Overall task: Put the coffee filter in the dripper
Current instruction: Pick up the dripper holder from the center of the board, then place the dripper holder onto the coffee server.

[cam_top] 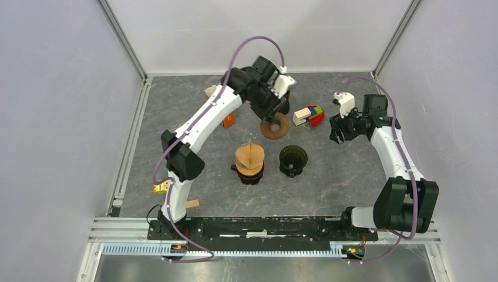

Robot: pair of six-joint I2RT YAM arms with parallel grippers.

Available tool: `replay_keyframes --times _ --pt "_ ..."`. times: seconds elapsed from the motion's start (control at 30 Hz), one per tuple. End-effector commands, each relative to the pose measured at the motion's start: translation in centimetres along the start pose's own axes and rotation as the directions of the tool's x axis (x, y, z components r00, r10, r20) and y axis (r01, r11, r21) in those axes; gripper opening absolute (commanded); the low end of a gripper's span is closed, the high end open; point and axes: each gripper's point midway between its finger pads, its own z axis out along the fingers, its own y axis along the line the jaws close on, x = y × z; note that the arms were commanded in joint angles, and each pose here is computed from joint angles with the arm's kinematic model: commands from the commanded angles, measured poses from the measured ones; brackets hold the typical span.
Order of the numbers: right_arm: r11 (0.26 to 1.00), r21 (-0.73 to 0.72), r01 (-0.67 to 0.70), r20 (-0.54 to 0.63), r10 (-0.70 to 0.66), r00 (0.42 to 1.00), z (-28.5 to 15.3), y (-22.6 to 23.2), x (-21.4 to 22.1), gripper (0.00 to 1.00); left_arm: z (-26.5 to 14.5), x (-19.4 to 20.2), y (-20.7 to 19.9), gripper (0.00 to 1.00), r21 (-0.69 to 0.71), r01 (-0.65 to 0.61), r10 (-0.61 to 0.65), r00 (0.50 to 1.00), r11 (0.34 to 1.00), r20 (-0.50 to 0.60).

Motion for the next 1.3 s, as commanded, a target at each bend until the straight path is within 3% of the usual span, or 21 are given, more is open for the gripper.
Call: replay_keyframes --times 0.0,0.23,0.57,1.27 --pt "0.999 0.032 -0.023 0.056 0.021 0.998 -1.1 -0.8 -0.2 0.64 0.8 -2.2 -4.6 0.17 0.079 -0.018 0.015 0.999 0.997 0.049" --pt "0.998 0.044 -0.049 0.060 0.046 0.997 -1.5 -1.4 0.6 0.64 5.3 -0.4 -8.3 0.19 0.122 -0.059 0.066 0.997 0.991 -0.049" --pt "0.998 -0.013 -0.055 0.062 0.056 0.997 -0.9 -0.5 1.1 0.64 9.8 1.2 -8.7 0.23 0.058 -0.115 0.122 0.984 0.992 -0.128" --pt "0.996 -0.069 -0.051 0.062 0.056 0.997 -0.4 0.6 1.7 0.65 12.2 2.0 -9.9 0.33 0.059 -0.126 0.134 0.978 0.990 -0.158"
